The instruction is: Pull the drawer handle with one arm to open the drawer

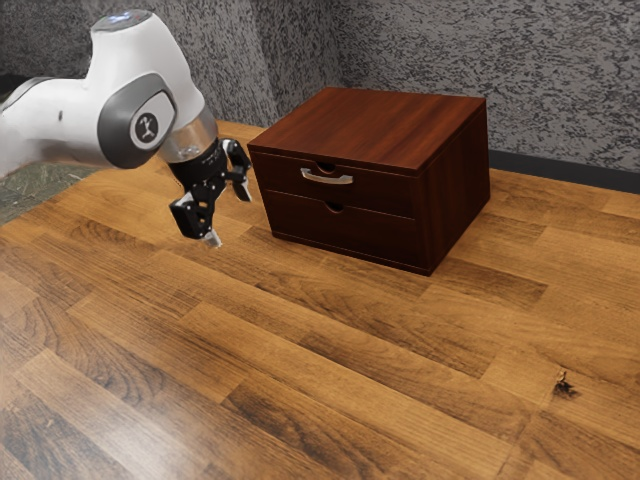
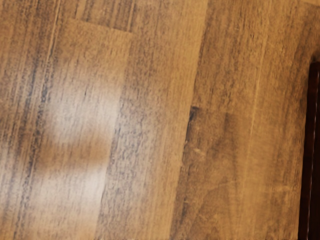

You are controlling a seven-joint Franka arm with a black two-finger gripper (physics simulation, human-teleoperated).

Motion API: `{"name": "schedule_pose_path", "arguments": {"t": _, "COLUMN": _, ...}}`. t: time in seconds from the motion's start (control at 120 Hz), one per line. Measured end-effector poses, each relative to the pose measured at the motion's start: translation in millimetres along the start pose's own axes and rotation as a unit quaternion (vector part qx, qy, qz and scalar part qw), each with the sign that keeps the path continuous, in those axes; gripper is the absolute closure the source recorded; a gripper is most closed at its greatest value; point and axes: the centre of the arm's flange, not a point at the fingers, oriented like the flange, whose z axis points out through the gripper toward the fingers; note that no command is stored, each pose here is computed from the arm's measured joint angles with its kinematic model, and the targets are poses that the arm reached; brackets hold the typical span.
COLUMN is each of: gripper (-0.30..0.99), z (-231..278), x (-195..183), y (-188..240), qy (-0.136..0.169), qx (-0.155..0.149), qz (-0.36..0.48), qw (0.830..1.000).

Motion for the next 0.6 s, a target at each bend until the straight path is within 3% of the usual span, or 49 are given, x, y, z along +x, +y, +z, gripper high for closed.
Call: {"name": "schedule_pose_path", "arguments": {"t": 0.6, "gripper": 0.0, "z": 56, "x": -16, "y": 71, "qy": -0.004, "qx": -0.049, "qz": -0.011, "qw": 0.999}}
